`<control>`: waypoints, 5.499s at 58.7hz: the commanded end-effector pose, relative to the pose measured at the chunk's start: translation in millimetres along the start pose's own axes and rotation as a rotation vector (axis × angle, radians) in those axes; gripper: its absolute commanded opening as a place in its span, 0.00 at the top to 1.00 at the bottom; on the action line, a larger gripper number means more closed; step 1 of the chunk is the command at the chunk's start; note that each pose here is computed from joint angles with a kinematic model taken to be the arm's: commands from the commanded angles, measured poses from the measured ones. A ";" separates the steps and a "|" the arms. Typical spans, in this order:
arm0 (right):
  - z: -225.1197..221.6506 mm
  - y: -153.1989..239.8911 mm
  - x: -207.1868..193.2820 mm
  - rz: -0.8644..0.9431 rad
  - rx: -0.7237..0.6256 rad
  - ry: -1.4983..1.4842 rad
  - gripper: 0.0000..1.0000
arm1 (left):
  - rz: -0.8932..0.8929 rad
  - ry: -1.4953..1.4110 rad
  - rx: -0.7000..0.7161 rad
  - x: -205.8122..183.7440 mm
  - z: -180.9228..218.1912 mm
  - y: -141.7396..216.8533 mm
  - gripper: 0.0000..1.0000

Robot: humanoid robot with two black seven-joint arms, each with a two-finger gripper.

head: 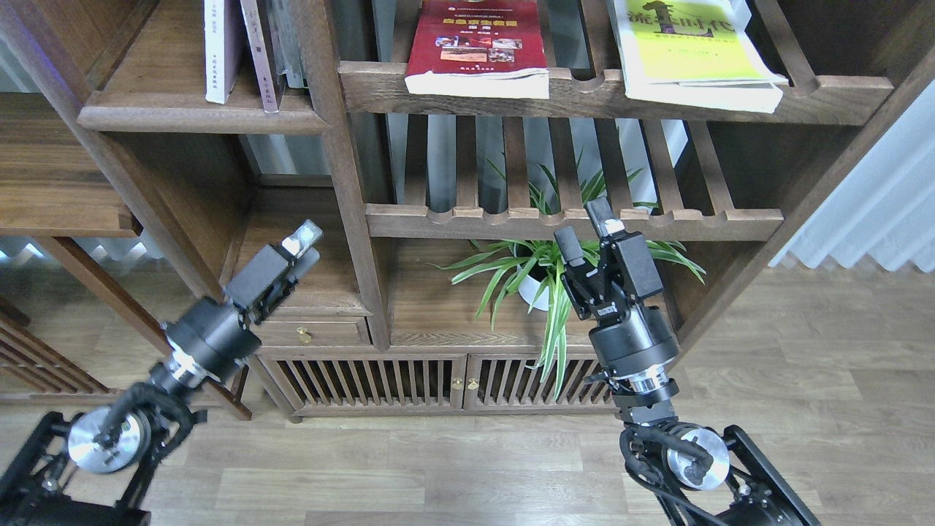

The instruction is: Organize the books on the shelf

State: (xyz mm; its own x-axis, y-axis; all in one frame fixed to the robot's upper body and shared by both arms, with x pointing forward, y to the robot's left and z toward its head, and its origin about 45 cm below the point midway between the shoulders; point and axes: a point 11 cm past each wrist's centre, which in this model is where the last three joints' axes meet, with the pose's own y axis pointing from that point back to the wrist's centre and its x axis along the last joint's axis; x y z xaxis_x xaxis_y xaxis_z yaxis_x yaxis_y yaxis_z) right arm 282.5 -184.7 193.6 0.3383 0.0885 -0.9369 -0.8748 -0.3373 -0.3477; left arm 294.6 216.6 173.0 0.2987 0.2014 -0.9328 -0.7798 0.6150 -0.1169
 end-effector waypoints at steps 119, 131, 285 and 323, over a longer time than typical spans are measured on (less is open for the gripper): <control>-149.3 -98.5 -43.0 0.112 0.259 0.213 0.12 | 0.029 -0.035 -0.117 3.2 38.4 20.3 0.00; -153.6 -96.6 -43.3 0.132 0.246 0.240 0.56 | 0.033 -0.040 -0.115 3.8 39.0 21.5 0.00; 103.5 59.2 -11.7 0.066 -0.354 -0.165 0.94 | -0.012 0.229 -0.033 1.1 57.1 38.1 0.00; 121.6 47.1 -5.2 0.052 -0.370 -0.173 0.94 | -0.143 0.370 0.050 -26.3 33.2 -6.2 0.01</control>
State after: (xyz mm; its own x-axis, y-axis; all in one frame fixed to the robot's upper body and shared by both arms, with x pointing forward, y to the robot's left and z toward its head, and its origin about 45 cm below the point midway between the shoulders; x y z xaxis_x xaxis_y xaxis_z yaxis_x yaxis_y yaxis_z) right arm 195.9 -92.8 176.3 0.1996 0.2025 -0.9587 -0.6997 -0.6556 -0.2841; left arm 312.1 252.7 216.0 0.2056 -0.1544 -0.9664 -0.7440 0.6168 -0.2569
